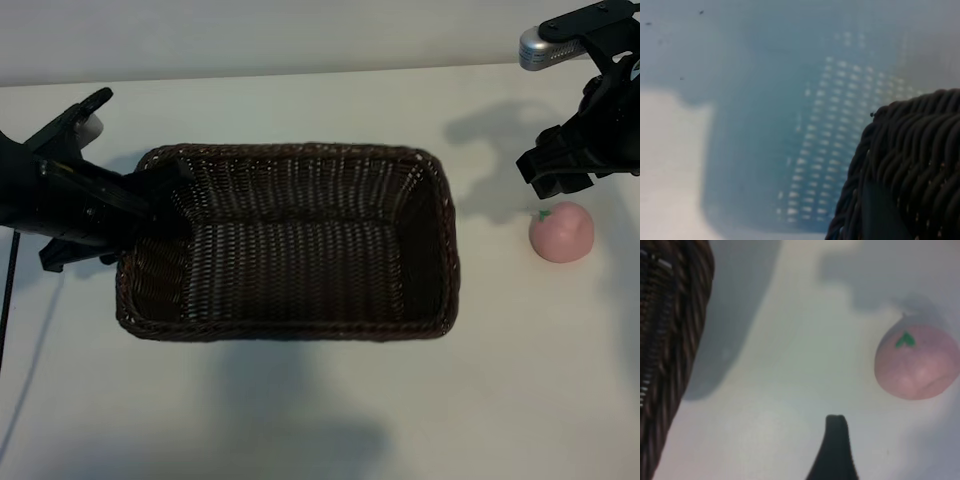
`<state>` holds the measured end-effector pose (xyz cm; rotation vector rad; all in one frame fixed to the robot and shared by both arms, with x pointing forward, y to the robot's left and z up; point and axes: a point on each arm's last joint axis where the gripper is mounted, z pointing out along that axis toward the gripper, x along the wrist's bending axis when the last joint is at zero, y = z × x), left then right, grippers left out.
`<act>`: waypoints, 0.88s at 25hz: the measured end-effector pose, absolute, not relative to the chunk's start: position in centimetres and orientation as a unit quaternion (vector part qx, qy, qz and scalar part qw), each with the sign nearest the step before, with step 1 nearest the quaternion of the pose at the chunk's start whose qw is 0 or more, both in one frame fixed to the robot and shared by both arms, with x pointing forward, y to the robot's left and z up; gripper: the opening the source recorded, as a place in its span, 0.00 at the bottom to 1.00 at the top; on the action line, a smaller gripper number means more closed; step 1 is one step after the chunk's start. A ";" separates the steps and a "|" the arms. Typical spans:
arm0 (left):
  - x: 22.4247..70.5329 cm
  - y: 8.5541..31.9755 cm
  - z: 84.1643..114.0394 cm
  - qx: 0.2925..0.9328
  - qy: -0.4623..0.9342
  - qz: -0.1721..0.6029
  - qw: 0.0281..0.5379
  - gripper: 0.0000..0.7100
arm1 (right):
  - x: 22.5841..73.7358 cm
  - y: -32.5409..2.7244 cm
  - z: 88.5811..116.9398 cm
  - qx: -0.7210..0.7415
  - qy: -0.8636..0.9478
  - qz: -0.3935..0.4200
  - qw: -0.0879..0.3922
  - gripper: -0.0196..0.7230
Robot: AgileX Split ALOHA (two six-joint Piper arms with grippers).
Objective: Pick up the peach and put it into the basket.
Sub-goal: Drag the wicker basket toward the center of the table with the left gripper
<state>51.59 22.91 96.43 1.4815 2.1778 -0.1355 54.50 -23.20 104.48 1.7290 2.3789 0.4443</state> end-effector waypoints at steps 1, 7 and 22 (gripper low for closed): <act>51.7 22.8 96.6 0.544 0.798 -0.049 0.256 0.47 | 54.5 -23.2 104.5 0.579 0.797 0.149 0.084 0.82; 53.5 22.5 98.4 0.549 0.782 -0.034 0.293 0.47 | 54.5 -23.2 104.5 0.579 0.797 0.148 0.083 0.82; 59.6 20.8 96.6 0.547 0.783 -0.048 0.294 0.47 | 54.5 -23.2 104.5 0.579 0.798 0.147 0.082 0.82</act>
